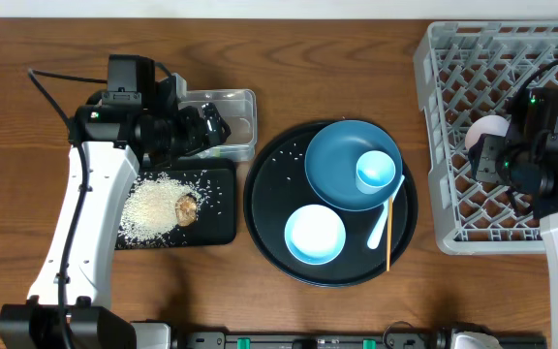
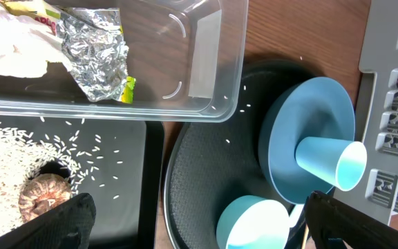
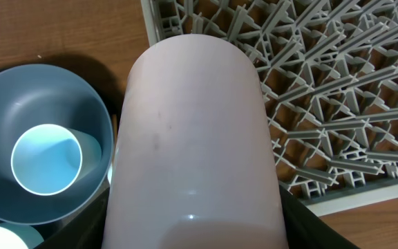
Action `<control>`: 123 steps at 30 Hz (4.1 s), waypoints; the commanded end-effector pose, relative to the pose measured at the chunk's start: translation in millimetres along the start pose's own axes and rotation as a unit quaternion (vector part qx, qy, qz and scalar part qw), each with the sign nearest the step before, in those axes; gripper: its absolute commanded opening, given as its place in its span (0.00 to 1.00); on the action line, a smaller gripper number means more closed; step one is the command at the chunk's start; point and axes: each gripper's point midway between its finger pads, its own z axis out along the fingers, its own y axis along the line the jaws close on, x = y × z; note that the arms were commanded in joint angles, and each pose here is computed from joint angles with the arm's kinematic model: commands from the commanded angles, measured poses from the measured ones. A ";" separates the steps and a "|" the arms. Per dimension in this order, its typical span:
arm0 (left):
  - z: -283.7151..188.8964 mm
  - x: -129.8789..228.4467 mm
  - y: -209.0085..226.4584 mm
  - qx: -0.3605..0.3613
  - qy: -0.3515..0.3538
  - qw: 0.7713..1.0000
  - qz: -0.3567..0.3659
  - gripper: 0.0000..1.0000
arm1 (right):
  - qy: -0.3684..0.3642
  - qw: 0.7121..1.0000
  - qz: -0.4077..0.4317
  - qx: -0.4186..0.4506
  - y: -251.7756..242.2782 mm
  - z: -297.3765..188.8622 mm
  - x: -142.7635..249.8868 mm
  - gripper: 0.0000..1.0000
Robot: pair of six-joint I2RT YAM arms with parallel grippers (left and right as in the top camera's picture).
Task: Sort waste into correct bins and load items into the dishwasher rack
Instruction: 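Lower the pink cup upside down into the gray dish rack with right gripper, then open the right gripper and lift it away from the pink cup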
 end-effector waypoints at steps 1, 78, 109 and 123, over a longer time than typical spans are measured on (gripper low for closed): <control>-1.5 -1.4 2.1 -0.004 -0.003 1.000 0.001 0.98 | -0.008 1.000 0.000 0.002 0.4 -1.2 -9.4 0.39; -1.5 -1.4 2.1 -0.004 -0.003 1.000 0.001 0.98 | 0.158 0.986 0.051 -0.010 -36.5 106.0 15.2 0.32; -1.5 -1.4 2.1 -0.004 -0.003 1.000 0.001 0.98 | 0.189 0.980 0.063 -0.026 -31.2 117.1 40.2 0.30; -1.5 -1.4 2.1 -0.004 -0.003 1.000 0.001 0.98 | 0.150 0.986 0.062 -0.030 -30.7 123.6 22.1 0.33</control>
